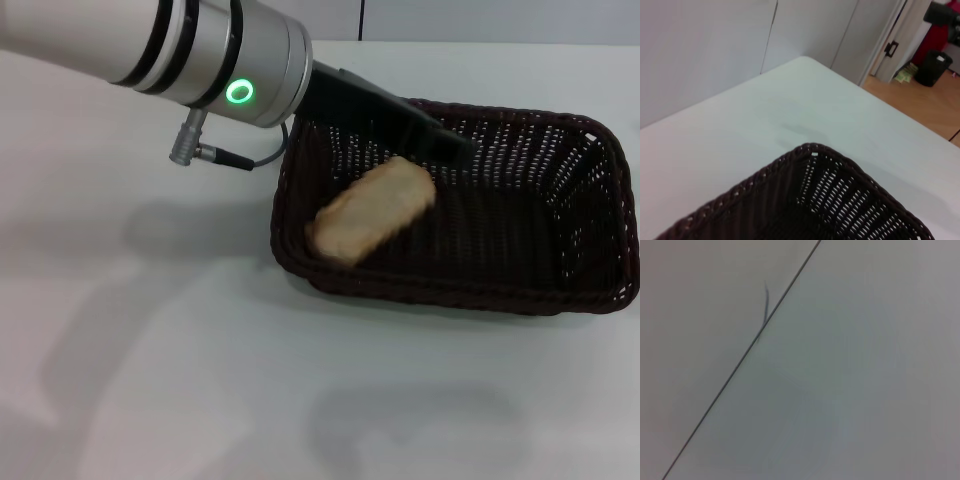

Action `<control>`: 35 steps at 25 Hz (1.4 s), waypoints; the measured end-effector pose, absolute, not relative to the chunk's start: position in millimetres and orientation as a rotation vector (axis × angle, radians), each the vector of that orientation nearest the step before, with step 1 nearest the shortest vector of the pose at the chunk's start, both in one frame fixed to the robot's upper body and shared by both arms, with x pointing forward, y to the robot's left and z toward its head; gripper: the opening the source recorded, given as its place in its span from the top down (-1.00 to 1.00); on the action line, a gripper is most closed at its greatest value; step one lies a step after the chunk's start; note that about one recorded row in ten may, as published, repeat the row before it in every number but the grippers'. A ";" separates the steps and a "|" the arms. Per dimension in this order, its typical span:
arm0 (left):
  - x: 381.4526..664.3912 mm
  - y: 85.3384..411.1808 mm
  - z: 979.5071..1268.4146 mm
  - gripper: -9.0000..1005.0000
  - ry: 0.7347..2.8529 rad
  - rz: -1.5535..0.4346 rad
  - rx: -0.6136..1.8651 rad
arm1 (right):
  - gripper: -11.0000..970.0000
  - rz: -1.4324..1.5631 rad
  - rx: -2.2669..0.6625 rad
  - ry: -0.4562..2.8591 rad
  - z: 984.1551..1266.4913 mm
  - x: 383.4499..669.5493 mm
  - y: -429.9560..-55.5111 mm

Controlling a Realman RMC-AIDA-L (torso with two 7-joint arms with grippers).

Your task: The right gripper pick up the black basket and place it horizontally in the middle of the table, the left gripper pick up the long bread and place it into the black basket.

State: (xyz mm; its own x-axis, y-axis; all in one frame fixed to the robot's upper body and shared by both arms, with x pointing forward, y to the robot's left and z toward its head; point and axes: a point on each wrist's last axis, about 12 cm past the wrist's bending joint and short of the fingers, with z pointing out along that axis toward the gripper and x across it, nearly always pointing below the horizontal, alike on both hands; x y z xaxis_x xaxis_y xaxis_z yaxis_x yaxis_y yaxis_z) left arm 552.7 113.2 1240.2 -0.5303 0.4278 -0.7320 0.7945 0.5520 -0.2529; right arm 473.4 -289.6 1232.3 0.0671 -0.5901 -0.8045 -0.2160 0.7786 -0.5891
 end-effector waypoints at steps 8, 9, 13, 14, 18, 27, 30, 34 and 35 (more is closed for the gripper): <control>538.4 162.6 1268.2 -0.62 1.953 -0.523 0.760 | 0.00 -0.353 -0.567 1.508 1233.9 469.0 -301.9; 537.0 165.4 1269.1 -0.62 1.942 -0.517 0.748 | 0.00 -0.349 -0.536 1.508 1234.5 468.0 -305.5; 516.9 214.0 1270.5 -0.62 1.852 -0.453 0.531 | 0.00 -0.318 -0.448 1.515 1236.9 465.0 -319.4; 514.4 222.4 1269.5 -0.62 1.838 -0.463 0.488 | 0.00 -0.312 -0.433 1.517 1237.2 464.5 -322.0; 496.6 266.9 1258.8 -0.62 1.769 -0.431 0.291 | 0.00 -0.299 -0.411 1.518 1238.0 464.8 -326.8; 441.5 347.5 1247.1 -0.62 1.661 -0.190 0.044 | 0.00 -0.086 -0.217 1.510 1240.2 467.0 -345.1; 421.5 370.6 1246.2 -0.62 1.647 -0.138 -0.024 | 0.00 -0.010 -0.118 1.531 1237.4 469.4 -349.9; 401.9 398.1 1239.8 -0.62 1.632 -0.109 -0.084 | 0.00 0.029 -0.041 1.584 1225.3 474.6 -356.5; 398.5 403.2 1238.4 -0.62 1.627 -0.114 -0.092 | 0.00 0.018 -0.042 1.597 1222.2 475.1 -357.4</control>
